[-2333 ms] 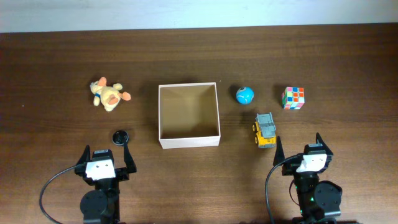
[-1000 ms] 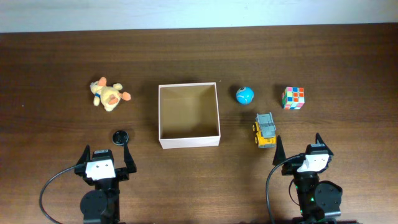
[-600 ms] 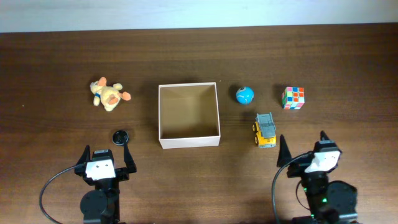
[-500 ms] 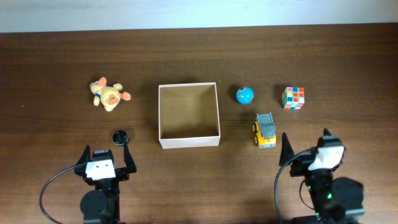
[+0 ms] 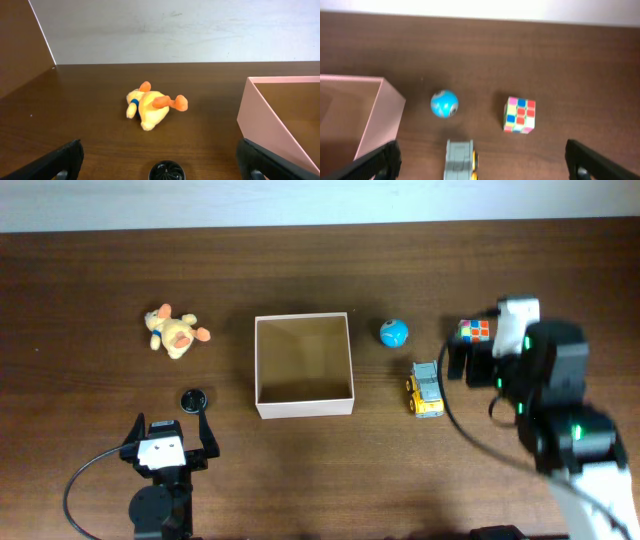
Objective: Pack container
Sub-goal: 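Move the right gripper over the Rubik's cube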
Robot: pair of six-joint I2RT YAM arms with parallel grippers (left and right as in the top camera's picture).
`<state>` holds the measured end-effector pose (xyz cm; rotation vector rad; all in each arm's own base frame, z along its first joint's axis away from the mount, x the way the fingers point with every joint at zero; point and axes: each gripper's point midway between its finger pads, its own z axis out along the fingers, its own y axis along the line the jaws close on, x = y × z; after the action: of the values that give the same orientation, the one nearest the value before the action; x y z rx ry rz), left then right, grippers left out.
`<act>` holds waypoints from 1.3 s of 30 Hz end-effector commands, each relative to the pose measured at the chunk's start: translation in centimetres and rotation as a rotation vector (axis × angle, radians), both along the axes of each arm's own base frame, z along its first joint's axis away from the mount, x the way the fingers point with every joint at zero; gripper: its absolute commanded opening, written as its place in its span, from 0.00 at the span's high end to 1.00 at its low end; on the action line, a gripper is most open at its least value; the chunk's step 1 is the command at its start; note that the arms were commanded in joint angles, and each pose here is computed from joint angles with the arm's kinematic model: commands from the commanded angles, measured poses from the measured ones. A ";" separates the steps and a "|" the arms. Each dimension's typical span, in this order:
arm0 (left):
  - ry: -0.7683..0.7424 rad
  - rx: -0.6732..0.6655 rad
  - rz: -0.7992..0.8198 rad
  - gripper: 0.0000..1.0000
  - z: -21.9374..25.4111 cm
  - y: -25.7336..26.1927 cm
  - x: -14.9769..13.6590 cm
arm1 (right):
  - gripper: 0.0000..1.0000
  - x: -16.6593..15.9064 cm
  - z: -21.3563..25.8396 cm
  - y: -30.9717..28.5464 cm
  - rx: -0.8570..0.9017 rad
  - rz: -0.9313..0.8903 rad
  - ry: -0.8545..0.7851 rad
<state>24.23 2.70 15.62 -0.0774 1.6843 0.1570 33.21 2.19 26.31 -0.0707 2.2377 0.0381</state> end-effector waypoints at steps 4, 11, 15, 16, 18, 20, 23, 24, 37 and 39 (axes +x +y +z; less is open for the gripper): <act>-0.001 -0.007 -0.009 0.01 -0.1 -0.2 0.0 | 0.01 2.7 1.2 0.1 0.007 0.001 0.048; -0.001 -0.007 -0.009 0.01 -0.1 -0.2 0.0 | 0.01 3.4 -1.5 -2.7 0.050 -0.127 0.140; -0.001 -0.007 -0.009 0.01 -0.1 -0.2 0.0 | 0.01 3.6 -2.1 -4.7 0.192 -0.169 0.183; -0.001 -0.007 -0.009 0.01 -0.1 -0.2 0.0 | 0.01 3.6 -2.0 -5.2 0.227 -0.173 0.194; -0.001 -0.007 -0.009 0.01 -0.1 -0.2 0.0 | 0.01 3.5 -2.1 -6.6 0.267 -0.202 0.232; -0.001 -0.007 -0.009 0.01 -0.1 -0.2 0.0 | 0.01 3.3 -2.6 -8.0 0.281 -0.243 0.296; -0.001 -0.007 -0.009 0.01 -0.1 -0.2 0.0 | 0.01 2.9 -3.6 -8.7 0.269 -0.234 0.407; -0.001 -0.007 -0.009 0.01 -0.1 -0.2 0.0 | 0.01 2.8 -4.1 -8.7 0.262 -0.219 0.451; -0.001 -0.007 -0.009 0.01 -0.1 -0.2 0.0 | 0.01 3.6 -6.0 -7.8 0.314 -0.162 0.571; -0.001 -0.007 -0.009 0.01 -0.1 -0.2 0.0 | 0.01 3.7 -5.9 -7.7 0.311 -0.157 0.567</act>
<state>24.23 2.70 15.61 -0.0774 1.6847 0.1570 36.39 -5.86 19.27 0.3532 2.7999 0.3387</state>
